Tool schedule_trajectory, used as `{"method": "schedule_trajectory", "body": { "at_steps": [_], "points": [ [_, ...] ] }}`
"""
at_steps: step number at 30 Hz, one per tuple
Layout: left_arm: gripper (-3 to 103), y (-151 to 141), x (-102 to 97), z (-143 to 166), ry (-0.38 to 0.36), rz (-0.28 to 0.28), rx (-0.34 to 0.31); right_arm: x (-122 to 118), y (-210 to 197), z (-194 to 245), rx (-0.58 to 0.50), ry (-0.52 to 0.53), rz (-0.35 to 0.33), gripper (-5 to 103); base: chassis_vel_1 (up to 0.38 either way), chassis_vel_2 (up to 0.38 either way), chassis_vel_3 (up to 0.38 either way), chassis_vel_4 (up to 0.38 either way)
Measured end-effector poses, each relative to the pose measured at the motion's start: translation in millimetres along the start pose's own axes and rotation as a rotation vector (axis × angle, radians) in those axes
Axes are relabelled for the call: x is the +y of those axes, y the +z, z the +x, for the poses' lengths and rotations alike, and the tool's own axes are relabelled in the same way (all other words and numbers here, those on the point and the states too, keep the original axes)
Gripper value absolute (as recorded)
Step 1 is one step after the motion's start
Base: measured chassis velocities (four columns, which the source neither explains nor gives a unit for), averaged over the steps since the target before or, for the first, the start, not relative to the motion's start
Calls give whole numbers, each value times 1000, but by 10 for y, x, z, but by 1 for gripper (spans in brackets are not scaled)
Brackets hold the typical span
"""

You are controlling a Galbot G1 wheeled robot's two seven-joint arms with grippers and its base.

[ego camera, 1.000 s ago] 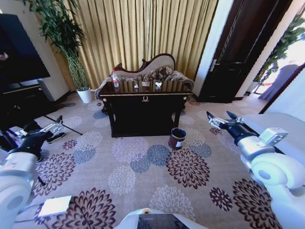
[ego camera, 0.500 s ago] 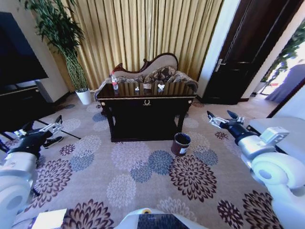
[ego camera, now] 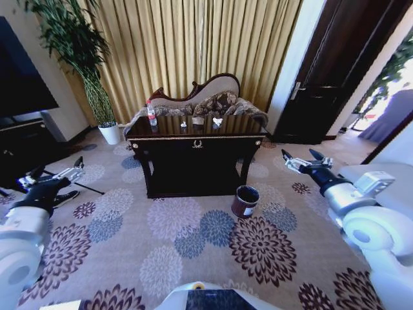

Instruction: Move to the front of the table and place the trash on the table into the trash bin.

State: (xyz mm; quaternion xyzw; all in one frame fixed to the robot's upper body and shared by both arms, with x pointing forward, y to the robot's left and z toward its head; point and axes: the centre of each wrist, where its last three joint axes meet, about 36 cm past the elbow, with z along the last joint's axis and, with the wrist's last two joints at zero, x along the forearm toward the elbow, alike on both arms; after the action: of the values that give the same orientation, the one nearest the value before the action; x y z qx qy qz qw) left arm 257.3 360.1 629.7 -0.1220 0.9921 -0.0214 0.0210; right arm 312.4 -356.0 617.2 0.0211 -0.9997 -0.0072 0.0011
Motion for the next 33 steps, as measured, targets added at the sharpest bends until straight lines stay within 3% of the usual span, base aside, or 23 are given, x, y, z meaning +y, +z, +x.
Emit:
{"method": "schedule_trajectory", "body": {
  "at_steps": [33],
  "points": [
    [100,10,-3,2,1,4,1,-7,-5,-17,-1,-1,3,100,-158,159,156,-163]
  ]
}}
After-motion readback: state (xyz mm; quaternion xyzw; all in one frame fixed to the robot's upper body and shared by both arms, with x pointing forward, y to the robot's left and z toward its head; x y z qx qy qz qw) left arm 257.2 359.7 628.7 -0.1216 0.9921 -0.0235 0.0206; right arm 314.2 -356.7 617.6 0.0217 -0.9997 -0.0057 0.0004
